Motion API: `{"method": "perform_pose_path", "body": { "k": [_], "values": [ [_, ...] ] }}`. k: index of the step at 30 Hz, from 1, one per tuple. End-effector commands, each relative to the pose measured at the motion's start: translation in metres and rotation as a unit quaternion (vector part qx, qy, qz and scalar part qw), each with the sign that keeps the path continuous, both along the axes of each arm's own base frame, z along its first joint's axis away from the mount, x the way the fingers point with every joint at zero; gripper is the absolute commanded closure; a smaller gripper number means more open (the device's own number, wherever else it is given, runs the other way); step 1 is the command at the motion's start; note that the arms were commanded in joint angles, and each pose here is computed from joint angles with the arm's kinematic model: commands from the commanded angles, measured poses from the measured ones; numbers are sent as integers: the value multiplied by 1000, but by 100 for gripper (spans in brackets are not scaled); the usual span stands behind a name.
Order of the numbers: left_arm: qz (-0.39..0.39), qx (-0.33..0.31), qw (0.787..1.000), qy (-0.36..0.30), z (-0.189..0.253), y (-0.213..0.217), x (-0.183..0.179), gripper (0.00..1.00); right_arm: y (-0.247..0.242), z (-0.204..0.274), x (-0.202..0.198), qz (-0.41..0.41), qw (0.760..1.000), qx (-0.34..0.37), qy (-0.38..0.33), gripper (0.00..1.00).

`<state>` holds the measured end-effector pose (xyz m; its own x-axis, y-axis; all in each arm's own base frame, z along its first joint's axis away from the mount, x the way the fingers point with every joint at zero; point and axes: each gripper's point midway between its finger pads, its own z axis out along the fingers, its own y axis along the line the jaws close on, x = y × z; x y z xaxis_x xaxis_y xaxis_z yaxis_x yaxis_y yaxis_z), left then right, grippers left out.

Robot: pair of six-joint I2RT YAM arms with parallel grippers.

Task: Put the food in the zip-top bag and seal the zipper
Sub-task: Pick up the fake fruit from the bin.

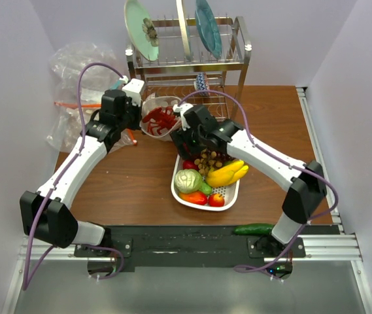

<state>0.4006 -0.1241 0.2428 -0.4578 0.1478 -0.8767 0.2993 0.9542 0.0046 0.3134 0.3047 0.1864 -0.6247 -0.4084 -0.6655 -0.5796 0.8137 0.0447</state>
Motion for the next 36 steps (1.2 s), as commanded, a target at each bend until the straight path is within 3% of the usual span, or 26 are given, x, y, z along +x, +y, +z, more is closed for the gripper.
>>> {"method": "perform_pose_path", "body": {
  "k": [1, 19, 30, 32, 33, 36],
  "values": [
    [0, -3, 999, -37, 21, 4, 2, 100, -3, 1, 25, -36, 998, -25, -39, 21],
    [1, -2, 999, -34, 20, 5, 1, 100, 2, -54, 39, -66, 996, -46, -25, 23],
    [0, -3, 999, -35, 20, 5, 0, 100, -1, -74, 34, -65, 996, -61, -8, 15],
    [0, -3, 999, -35, 21, 5, 0, 100, -1, -74, 34, -67, 996, -61, -7, 19],
    [0, -3, 999, -35, 21, 5, 0, 100, 0, -74, 34, -67, 996, -59, -7, 29],
    [0, -3, 999, -35, 21, 5, 0, 100, 1, -57, 35, -68, 997, -43, -20, 45]
  ]
}}
